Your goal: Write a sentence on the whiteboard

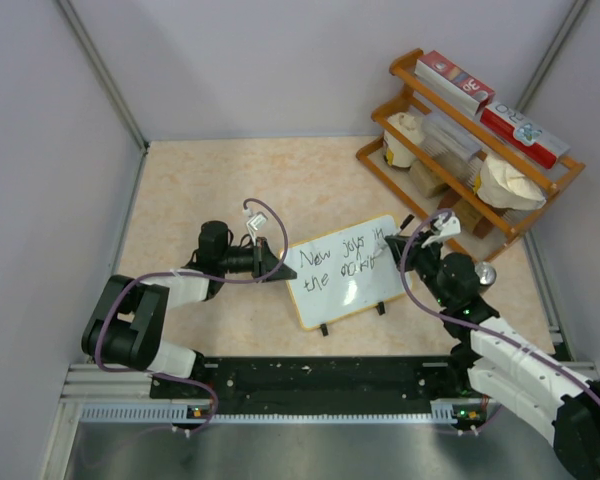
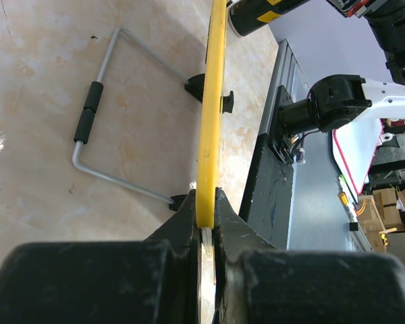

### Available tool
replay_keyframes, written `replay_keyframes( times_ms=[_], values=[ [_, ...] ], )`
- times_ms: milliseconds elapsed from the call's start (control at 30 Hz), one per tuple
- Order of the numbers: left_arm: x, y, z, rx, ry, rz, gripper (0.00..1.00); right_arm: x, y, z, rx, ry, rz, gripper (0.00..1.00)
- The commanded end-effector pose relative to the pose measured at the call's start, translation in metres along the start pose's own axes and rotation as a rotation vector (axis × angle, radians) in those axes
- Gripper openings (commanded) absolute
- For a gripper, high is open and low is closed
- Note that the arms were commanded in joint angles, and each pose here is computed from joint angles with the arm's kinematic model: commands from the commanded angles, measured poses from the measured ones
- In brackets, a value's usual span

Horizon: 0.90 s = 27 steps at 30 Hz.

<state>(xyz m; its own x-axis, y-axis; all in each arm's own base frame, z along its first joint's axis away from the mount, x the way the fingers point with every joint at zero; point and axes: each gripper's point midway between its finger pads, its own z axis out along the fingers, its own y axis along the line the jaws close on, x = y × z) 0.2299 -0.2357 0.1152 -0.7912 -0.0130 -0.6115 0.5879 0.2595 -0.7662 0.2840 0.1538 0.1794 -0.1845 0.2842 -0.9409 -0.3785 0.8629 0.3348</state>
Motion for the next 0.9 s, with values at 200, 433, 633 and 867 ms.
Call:
replay_keyframes(
  times_ms=[200, 433, 633, 867],
  values=[
    [-0.008, 0.008, 0.002, -0.018, -0.022, 0.107, 0.00, -0.018, -0.004, 0.004, 0.058, -0.024, 0.004, 0.00],
    [-0.008, 0.007, 0.002, -0.016, -0.021, 0.107, 0.00, -0.004, -0.006, -0.001, 0.063, 0.026, 0.006, 0.00],
    [-0.008, 0.007, 0.002, -0.016, -0.021, 0.107, 0.00, 0.008, -0.008, -0.003, 0.062, 0.064, 0.013, 0.00],
    [-0.008, 0.007, 0.002, -0.016, -0.021, 0.108, 0.00, 0.015, -0.010, -0.005, 0.066, 0.088, 0.013, 0.00]
  ],
)
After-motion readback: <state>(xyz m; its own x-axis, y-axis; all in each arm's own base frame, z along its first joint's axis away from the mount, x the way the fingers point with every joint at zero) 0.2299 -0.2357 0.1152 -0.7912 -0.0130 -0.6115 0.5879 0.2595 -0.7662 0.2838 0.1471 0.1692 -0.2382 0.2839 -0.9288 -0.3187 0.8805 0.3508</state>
